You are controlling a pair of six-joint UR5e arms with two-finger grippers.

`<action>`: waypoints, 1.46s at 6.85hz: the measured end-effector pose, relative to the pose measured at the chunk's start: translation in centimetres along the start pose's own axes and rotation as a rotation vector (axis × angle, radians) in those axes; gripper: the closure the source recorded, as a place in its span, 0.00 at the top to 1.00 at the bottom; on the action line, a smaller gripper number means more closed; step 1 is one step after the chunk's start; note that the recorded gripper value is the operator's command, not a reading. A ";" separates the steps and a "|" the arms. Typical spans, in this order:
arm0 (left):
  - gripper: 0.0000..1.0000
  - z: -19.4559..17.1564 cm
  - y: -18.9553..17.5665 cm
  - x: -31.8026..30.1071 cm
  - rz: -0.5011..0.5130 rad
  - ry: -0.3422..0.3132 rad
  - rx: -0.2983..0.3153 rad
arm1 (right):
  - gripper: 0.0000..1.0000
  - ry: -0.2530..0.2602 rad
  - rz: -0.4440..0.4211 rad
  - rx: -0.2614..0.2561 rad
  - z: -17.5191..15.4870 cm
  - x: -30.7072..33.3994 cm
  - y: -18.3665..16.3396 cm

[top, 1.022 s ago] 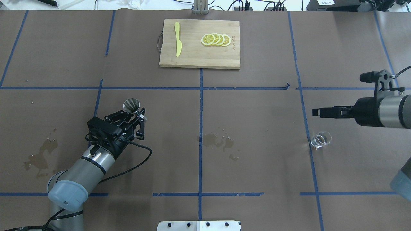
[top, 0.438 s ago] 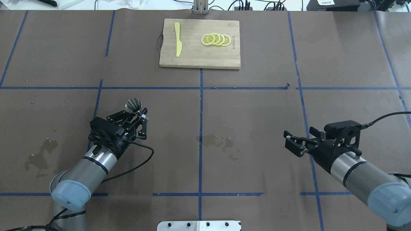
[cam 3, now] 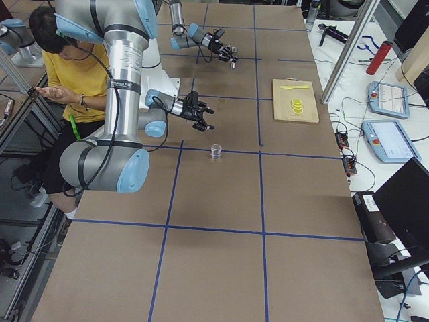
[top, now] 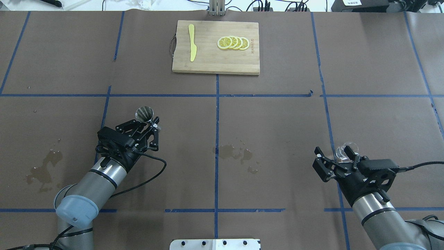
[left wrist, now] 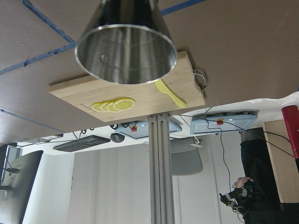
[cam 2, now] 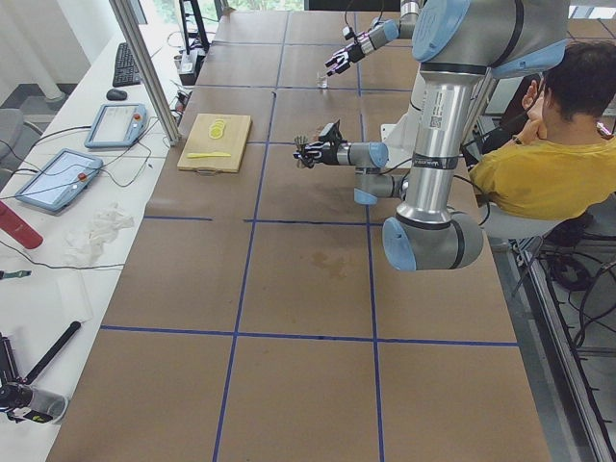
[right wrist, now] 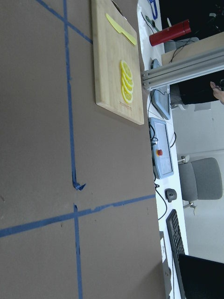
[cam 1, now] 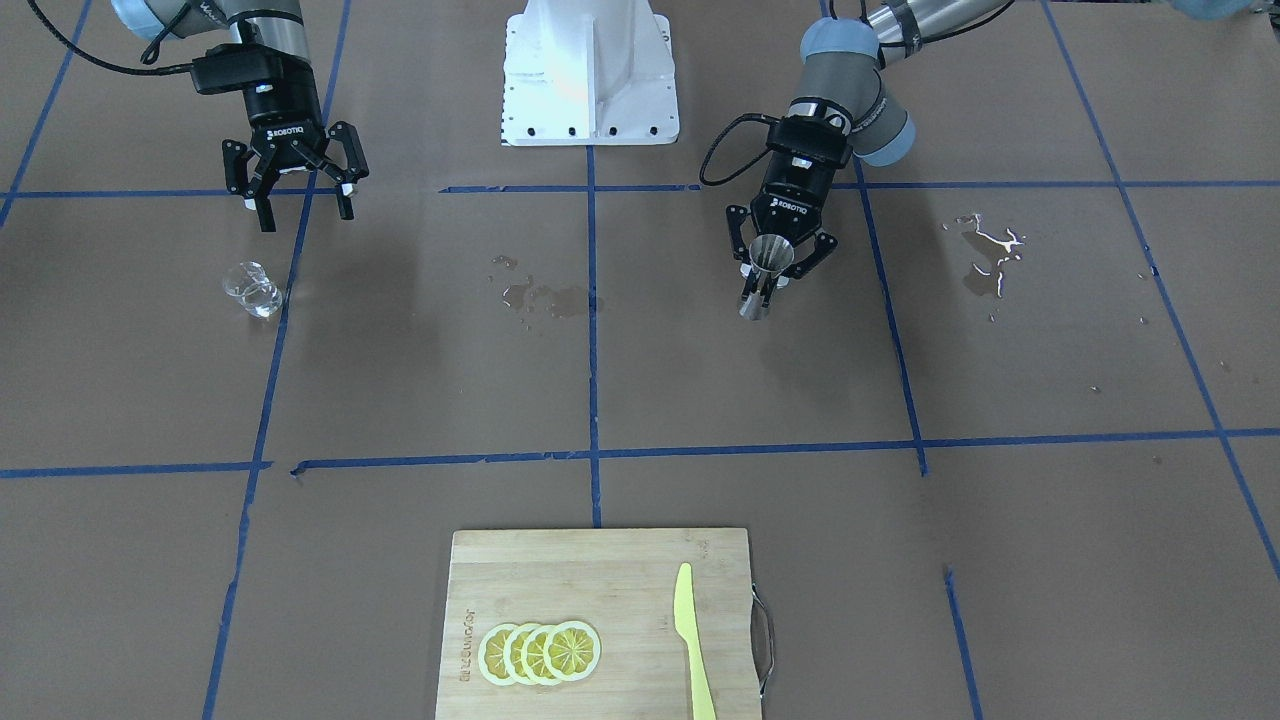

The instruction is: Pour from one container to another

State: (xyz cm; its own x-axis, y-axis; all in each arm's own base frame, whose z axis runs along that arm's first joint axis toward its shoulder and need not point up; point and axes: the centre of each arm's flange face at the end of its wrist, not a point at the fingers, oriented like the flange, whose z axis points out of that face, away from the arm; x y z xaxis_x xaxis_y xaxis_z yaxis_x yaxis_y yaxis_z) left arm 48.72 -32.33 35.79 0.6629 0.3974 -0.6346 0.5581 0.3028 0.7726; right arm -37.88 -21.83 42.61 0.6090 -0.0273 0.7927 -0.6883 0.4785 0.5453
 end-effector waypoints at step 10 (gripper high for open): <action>0.00 0.4 -1.0 0.9 -0.029 0.008 0.016 | 0.99 0.077 -0.060 0.215 3.2 8.3 7.9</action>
State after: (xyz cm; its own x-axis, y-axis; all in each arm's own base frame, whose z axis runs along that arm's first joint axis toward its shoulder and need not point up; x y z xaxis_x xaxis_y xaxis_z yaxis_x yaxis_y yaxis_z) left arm 49.03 -32.61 34.44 0.6423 0.3950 -0.6568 0.5852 0.3006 0.7531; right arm -39.50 -21.10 54.42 0.6742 0.0212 0.7382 -0.7129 0.2798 0.6430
